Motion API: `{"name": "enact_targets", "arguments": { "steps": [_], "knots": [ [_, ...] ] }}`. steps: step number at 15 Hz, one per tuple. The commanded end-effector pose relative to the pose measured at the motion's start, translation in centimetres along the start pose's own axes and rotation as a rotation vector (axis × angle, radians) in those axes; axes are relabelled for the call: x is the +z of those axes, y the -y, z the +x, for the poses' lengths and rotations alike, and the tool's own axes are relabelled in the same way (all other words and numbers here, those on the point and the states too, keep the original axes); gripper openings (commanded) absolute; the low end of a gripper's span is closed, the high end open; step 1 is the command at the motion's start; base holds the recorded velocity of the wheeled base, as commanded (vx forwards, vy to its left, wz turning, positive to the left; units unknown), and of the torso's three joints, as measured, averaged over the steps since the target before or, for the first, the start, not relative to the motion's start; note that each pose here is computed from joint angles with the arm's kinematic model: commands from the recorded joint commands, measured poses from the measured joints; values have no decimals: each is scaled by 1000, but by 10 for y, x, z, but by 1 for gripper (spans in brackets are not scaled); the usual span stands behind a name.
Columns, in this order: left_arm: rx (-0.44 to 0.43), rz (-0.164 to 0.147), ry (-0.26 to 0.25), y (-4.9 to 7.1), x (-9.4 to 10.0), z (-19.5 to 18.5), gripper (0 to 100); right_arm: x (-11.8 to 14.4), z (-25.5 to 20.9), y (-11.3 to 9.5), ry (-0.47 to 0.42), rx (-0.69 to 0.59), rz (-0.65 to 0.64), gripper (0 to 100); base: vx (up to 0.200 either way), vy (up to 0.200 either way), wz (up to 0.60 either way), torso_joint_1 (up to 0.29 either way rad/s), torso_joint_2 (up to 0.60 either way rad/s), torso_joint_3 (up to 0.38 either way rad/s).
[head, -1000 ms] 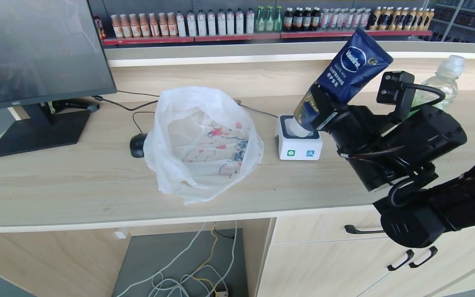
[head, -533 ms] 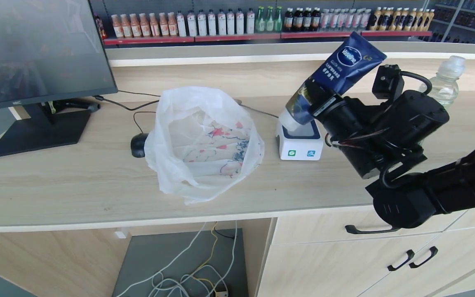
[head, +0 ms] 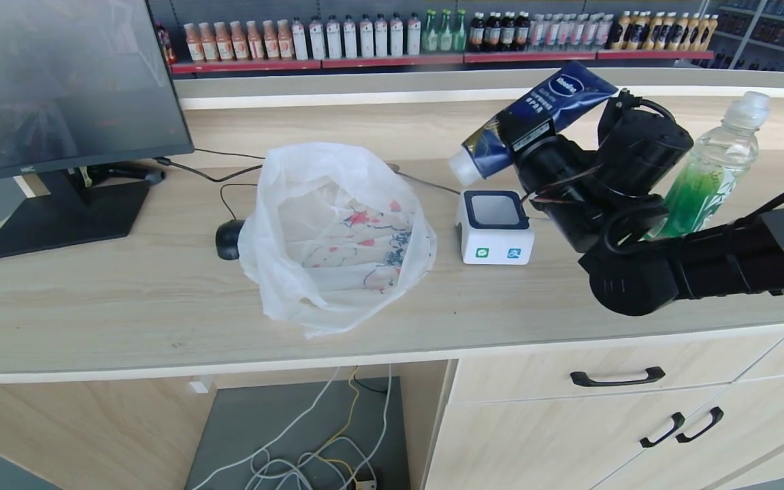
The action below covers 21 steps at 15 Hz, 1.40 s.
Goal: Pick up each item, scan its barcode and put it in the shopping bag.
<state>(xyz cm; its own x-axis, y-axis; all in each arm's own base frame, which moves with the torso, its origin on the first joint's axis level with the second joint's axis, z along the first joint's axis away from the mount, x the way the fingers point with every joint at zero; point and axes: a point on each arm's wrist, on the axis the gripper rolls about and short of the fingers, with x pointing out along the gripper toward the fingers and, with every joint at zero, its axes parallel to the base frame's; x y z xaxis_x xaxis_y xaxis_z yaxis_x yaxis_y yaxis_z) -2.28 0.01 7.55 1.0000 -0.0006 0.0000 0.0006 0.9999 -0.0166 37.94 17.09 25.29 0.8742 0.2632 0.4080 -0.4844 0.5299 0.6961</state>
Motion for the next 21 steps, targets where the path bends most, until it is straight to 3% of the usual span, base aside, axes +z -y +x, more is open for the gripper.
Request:
{"name": "enact_targets", "arguments": {
  "steps": [1,5,9,21],
  "knots": [
    [1,0,0,0,0,0,100,2,8,0,0,-9,36,0,0,0,0,0,0,0],
    [1,0,-2,0,0,0,100,-5,6,12,-32,-55,113,0,0,0,0,0,0,0],
    [1,0,-2,0,0,0,100,-4,4,29,-59,-128,100,0,0,0,0,0,0,0],
    [-1,0,-2,0,0,0,100,1,7,34,-70,-164,143,0,0,0,0,0,0,0]
  ]
}}
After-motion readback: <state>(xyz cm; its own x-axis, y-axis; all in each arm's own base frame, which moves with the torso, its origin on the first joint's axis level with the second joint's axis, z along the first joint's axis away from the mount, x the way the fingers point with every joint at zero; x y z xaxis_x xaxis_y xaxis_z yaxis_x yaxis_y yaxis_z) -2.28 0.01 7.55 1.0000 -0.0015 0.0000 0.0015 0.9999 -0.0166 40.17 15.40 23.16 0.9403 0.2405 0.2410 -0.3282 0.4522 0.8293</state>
